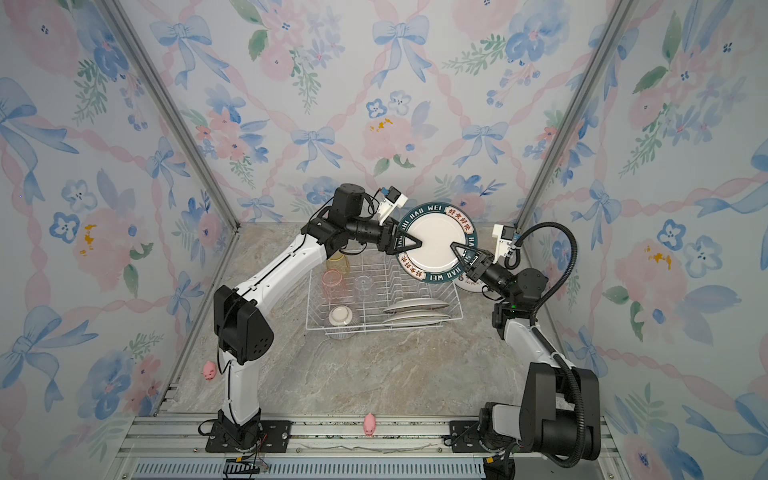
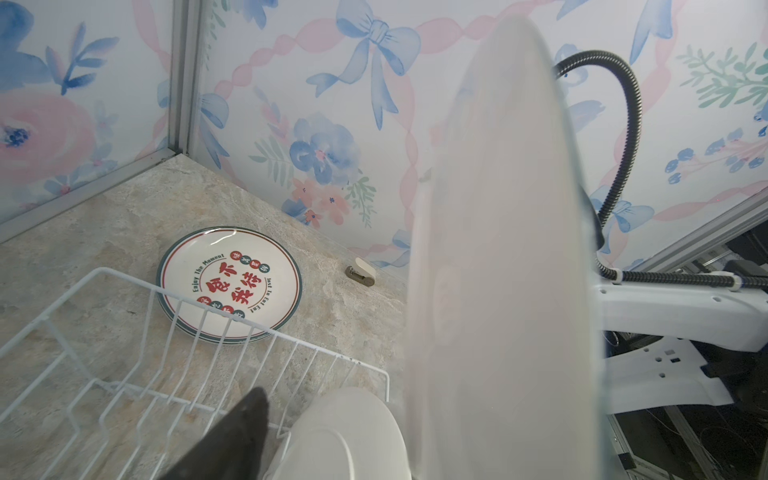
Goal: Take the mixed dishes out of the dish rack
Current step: 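Close the right gripper on the green-rimmed plate rim beside the left gripper, then lower the plate toward the stack with the right gripper while the left opens and withdraws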
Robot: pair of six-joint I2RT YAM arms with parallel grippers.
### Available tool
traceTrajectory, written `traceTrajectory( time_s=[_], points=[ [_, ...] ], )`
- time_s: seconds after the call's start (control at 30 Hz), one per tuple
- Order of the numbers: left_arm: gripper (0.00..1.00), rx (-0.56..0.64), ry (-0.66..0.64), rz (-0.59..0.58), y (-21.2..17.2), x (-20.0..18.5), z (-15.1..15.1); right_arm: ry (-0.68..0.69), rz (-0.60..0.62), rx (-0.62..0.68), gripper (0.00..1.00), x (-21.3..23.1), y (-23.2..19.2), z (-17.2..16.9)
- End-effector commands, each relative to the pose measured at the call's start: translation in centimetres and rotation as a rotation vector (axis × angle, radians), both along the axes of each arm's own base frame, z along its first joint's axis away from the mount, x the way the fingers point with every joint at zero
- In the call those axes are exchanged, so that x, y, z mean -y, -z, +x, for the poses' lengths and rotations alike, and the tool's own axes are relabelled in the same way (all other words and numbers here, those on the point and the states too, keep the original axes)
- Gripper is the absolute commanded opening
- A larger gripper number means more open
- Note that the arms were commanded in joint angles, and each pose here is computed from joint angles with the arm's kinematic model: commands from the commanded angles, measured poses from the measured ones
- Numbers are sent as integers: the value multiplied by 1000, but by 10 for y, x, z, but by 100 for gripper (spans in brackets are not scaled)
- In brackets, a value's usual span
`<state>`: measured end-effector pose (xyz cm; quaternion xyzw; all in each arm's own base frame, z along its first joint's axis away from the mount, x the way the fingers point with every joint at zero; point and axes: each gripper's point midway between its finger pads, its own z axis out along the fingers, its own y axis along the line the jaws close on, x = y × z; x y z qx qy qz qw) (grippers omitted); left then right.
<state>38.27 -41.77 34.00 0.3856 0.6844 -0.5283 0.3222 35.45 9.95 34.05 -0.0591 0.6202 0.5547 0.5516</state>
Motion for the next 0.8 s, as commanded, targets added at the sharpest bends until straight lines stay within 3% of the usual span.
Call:
traceTrajectory(
  time_s=[0.0,0.3,0.57,0.77],
  points=[
    [98,64,-39,8,-6,-5,2,23,-29,67,0,-1,-21,-9],
    [98,218,-247,145,7,-30,12,301,-225,-122,0,38,8,11],
    [98,396,-437,301,23,-49,5,498,-182,-338,0,99,34,34],
    [98,410,-502,309,32,-69,-3,613,-203,-509,0,147,83,55]
  ],
)
